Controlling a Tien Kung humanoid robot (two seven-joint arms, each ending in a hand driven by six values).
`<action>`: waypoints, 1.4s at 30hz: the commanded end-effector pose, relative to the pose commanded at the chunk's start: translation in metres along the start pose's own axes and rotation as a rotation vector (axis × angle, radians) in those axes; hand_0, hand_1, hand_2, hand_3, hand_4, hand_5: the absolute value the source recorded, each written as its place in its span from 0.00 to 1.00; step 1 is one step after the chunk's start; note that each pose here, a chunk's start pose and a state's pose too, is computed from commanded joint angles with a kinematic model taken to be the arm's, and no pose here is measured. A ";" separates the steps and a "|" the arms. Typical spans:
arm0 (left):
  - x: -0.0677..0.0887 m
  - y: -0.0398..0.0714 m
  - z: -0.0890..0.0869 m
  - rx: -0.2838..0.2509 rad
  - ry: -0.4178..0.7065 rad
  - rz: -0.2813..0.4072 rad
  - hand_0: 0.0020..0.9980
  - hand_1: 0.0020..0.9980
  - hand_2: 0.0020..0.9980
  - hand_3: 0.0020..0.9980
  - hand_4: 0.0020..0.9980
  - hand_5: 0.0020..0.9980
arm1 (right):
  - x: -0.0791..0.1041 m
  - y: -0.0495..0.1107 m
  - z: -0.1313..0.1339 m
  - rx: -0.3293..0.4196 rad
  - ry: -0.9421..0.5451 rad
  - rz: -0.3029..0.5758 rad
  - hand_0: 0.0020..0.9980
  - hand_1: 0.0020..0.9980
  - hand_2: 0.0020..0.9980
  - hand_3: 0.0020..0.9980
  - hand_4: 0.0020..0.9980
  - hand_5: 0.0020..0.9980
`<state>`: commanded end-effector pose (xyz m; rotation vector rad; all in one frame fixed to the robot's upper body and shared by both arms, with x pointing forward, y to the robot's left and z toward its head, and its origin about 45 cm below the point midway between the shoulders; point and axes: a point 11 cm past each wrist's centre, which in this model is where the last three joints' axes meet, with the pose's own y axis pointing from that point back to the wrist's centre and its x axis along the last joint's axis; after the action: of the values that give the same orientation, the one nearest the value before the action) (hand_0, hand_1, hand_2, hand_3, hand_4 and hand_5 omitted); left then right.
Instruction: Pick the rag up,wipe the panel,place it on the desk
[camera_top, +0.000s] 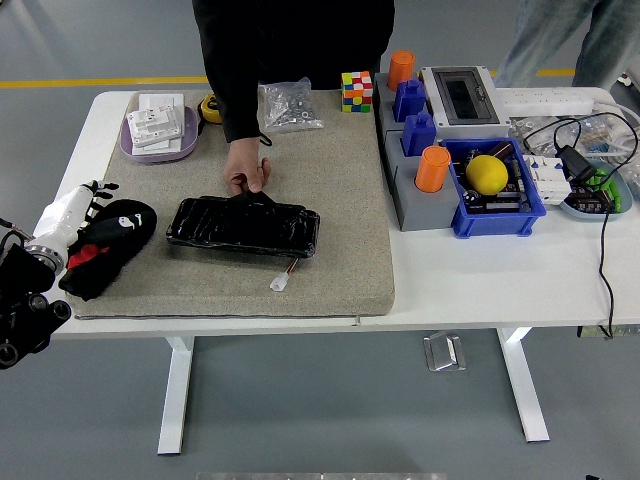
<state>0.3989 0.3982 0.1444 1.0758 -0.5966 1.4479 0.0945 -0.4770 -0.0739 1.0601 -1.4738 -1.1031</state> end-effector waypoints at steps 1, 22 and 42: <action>0.002 0.000 0.001 -0.004 -0.005 0.003 0.56 0.73 0.81 0.85 1.00 0.79 | 0.000 0.000 0.000 0.000 0.000 0.000 0.78 0.64 0.72 0.65 1.00 0.54; 0.085 0.022 0.048 -0.153 0.258 0.165 0.53 0.70 0.78 0.83 1.00 0.75 | 0.001 -0.001 0.005 -0.008 -0.013 0.002 0.78 0.64 0.72 0.65 1.00 0.54; 0.115 0.043 0.063 -0.231 0.442 0.184 0.52 0.68 0.76 0.82 1.00 0.71 | -0.007 -0.002 0.006 -0.017 0.006 -0.004 0.78 0.64 0.72 0.65 1.00 0.54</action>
<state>0.3867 0.3922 0.2814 0.5058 -0.5348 1.6654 0.0896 -0.4703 -0.0782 1.0543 -1.4558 -1.1123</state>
